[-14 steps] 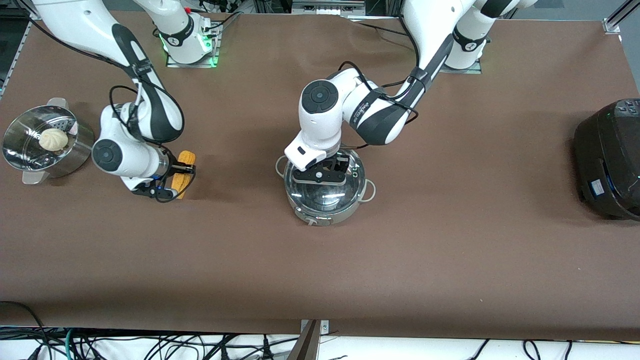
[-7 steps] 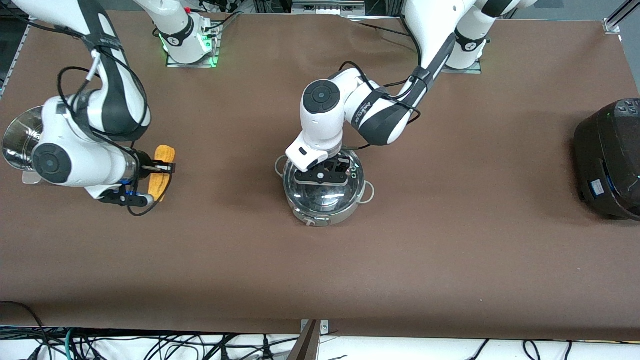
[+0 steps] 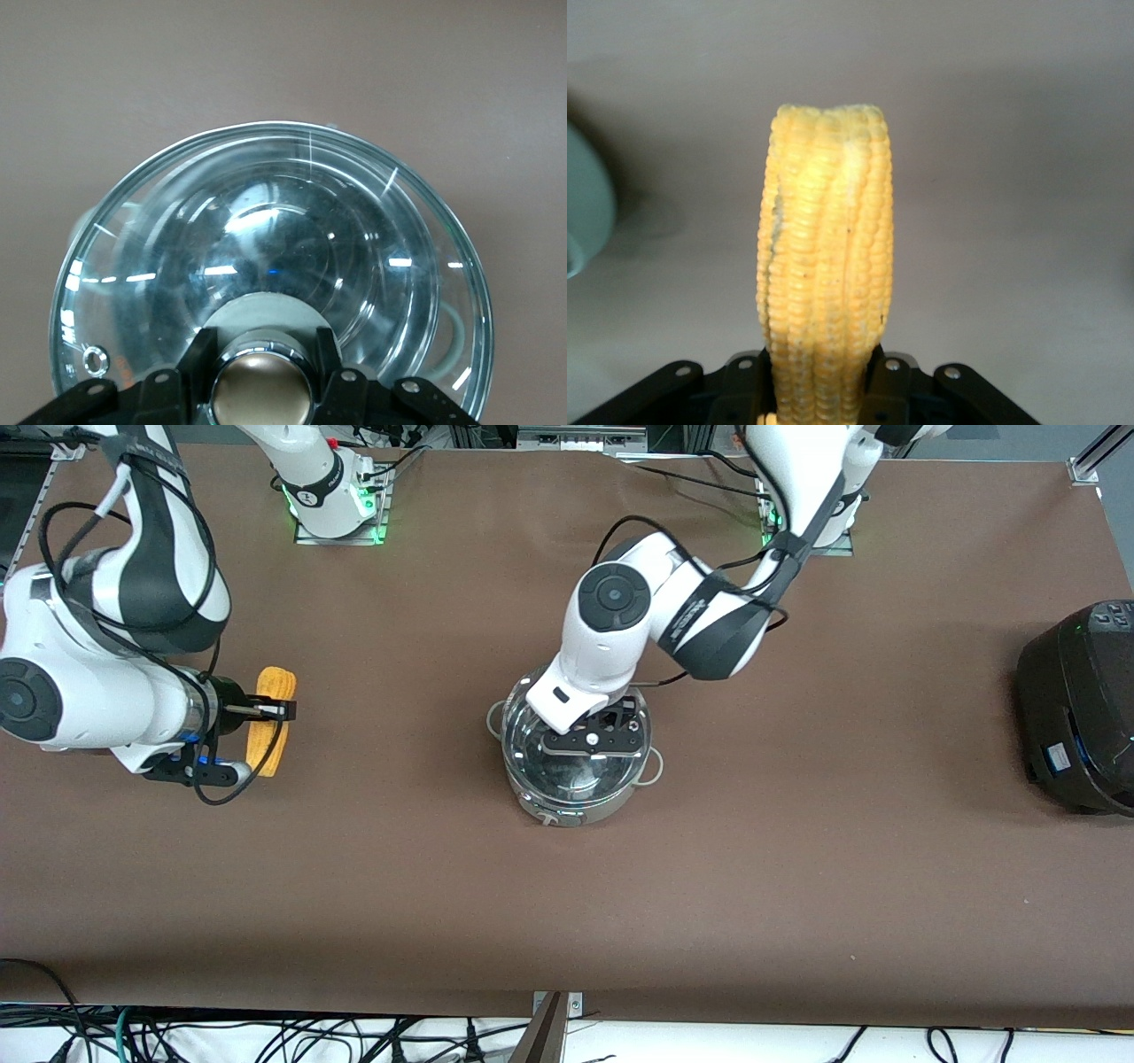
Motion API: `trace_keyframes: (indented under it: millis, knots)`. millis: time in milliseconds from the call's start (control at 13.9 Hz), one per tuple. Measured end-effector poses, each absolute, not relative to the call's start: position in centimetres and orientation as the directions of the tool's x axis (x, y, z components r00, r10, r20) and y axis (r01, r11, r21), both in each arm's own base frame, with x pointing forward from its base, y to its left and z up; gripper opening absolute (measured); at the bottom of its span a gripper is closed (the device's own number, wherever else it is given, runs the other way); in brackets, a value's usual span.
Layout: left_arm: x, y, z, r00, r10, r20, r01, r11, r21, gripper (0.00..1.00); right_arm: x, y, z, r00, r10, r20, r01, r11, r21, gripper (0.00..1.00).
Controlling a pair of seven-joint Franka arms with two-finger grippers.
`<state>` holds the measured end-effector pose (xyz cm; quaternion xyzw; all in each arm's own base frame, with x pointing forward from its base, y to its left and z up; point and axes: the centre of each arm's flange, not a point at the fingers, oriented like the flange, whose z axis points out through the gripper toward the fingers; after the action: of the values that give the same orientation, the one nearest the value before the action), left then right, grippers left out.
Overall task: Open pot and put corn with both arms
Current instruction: 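Lift the lid with the left gripper while the right gripper lifts the corn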
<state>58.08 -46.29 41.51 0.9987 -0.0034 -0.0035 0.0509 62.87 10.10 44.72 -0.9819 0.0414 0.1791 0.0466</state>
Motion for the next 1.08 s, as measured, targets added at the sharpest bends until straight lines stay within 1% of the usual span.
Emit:
trace_keyframes:
  millis: [144,288,575,791,1078]
  knots:
    - [59.5,-43.4,44.1,0.998,-0.061,0.016,-0.062,-0.993,0.102,0.50,62.8,10.8,47.0,0.929,-0.050,-0.366,-0.103,-0.986,-0.128,0.32]
    - [62.0,-39.0,45.4,0.990,-0.135,0.037,-0.138,-0.986,0.093,0.50,62.5,11.4,49.0,0.929,-0.053,-0.367,-0.116,-0.981,-0.153,0.32]
    - [67.7,-25.8,44.0,0.954,-0.299,-0.003,-0.298,-0.954,0.025,0.50,61.8,15.0,50.1,0.926,-0.099,-0.365,-0.158,-0.978,-0.135,0.32]
    - [69.7,-18.2,43.0,0.924,-0.380,-0.049,-0.381,-0.924,-0.024,0.50,61.4,19.7,50.5,0.933,-0.161,-0.322,-0.211,-0.969,-0.126,0.32]
    - [70.5,-11.9,40.1,0.910,-0.405,-0.084,-0.408,-0.913,-0.015,0.50,59.9,28.7,50.6,0.936,-0.246,-0.252,-0.286,-0.949,-0.136,0.32]
